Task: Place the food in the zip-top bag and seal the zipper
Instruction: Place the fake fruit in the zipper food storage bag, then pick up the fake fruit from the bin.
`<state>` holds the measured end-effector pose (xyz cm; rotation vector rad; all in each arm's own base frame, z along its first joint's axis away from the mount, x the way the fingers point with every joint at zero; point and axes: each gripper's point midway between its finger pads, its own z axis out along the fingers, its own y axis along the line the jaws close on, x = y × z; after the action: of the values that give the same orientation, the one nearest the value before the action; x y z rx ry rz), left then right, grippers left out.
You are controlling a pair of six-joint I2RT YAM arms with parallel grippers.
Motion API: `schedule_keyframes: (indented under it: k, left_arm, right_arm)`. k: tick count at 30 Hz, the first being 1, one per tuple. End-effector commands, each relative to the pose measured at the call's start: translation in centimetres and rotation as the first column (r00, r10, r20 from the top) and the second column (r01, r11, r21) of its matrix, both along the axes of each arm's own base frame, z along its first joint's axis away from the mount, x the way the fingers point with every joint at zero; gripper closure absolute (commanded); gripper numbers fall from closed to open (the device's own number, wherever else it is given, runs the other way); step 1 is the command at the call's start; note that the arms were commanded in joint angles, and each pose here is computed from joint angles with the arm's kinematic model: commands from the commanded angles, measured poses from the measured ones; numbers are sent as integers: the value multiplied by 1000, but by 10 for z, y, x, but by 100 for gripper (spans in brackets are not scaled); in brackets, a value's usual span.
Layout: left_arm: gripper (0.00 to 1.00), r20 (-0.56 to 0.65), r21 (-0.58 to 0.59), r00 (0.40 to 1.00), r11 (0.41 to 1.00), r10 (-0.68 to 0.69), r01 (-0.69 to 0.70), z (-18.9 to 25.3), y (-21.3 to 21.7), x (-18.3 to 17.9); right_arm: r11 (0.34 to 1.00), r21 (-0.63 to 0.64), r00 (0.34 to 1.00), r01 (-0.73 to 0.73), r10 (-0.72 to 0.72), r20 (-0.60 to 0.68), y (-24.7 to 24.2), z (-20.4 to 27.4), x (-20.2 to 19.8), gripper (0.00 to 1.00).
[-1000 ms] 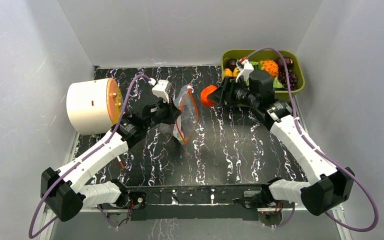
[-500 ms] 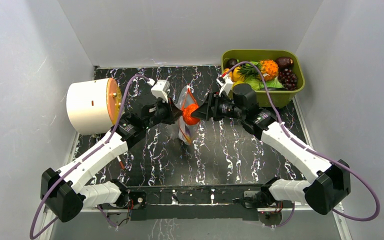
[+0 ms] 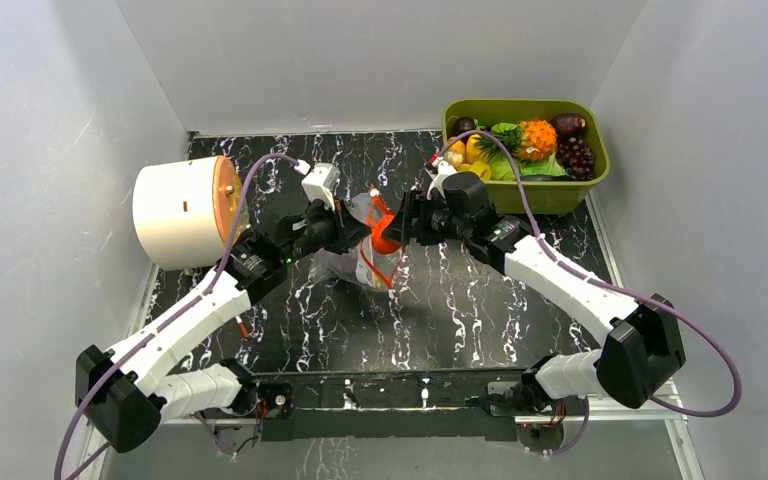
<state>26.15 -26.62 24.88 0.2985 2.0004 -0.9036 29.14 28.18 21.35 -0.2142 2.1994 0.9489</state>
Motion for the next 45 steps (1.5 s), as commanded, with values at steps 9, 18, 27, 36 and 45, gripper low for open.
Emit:
schedule_keyframes:
  k: [9, 18, 27, 36, 45]
  left_arm:
    - [100, 46, 42, 999, 999, 1, -3, -4, 6, 1]
    - [100, 57, 105, 998, 994, 15, -21, -17, 14, 3]
    - [100, 130, 191, 988, 980, -78, 52, -16, 19, -4]
    - [100, 131, 204, 970, 963, -207, 178, -25, 10, -20]
    - [100, 119, 178, 949, 947, -292, 269, -22, 2, -34]
  right_arm:
    - [995, 90, 992, -38, 27, 121, 11, 59, 4, 21]
    - [997, 82, 983, -14, -1, 185, 5, 85, 10, 20]
    - [900, -218, 887, 378, -285, 364, -65, 84, 86, 21]
    - [614, -371, 705, 697, -489, 514, -160, 101, 157, 18]
    - [374, -292, 474, 880, -720, 507, -270, 99, 197, 14]
